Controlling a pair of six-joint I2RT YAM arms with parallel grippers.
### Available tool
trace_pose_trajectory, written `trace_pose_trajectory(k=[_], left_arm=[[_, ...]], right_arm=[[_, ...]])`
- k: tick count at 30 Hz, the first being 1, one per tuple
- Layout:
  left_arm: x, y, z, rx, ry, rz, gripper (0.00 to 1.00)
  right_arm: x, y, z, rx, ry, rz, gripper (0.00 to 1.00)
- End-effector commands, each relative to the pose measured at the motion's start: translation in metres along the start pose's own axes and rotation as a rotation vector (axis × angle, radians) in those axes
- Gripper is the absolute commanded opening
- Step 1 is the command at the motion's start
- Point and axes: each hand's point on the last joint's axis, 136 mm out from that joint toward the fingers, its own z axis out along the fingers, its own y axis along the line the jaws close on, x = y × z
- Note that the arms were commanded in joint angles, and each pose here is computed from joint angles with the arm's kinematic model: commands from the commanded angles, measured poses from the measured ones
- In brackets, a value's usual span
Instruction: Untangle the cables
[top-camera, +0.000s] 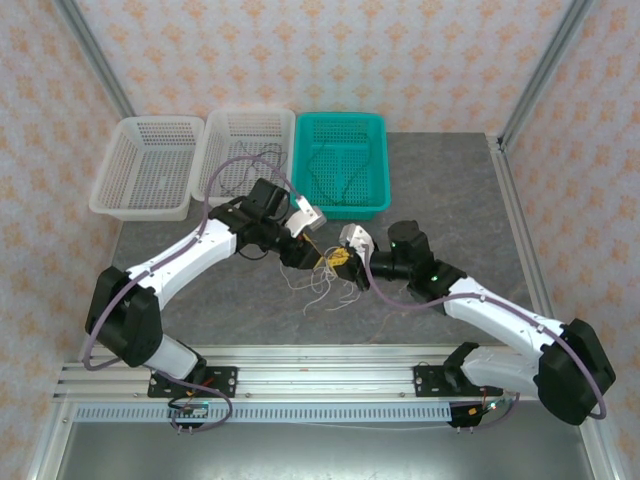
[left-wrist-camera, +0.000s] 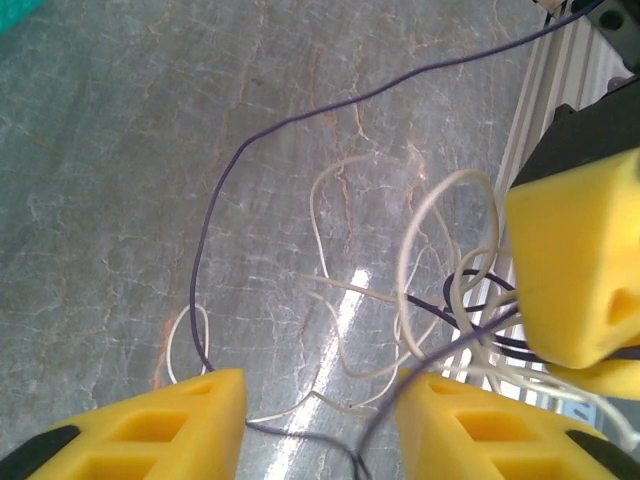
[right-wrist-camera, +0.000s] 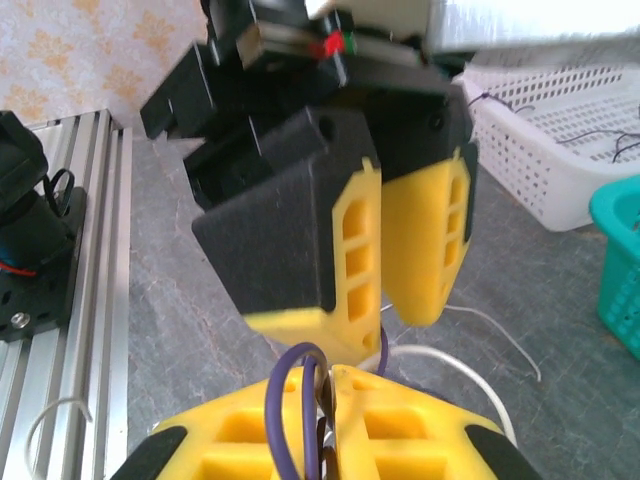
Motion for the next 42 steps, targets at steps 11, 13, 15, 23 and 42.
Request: trace_pose_trajectory(k=[11, 13, 15, 23, 42], left_arm=[[-0.023, -0.009, -0.020, -0.023, -0.083, 0.037, 0.00], [-0.040, -0.013, -0.034, -0.046, -0.153, 0.054, 0.00], [-0.058, -0.022, -0.050, -0.057, -0.208, 0.074, 0.00], [-0.111, -0.058, -0.099, -0.037, -0.345, 0.150, 0.00], [-0.076, -0.045, -0.049, -0.043, -0.213, 0.090, 0.00]], right_arm=[[0.026, -0.014, -0.007, 0.110, 0.063, -0.019, 0.18], [0.052, -0.018, -0.008, 0.148, 0.130, 0.001, 0.21], [0.077, -0.020, -0.010, 0.173, 0.193, 0.012, 0.24], [0.100, -0.014, -0.007, 0.151, 0.228, 0.090, 0.26], [-0.083, -0.013, -0.058, 0.216, -0.275, -0.033, 0.60]])
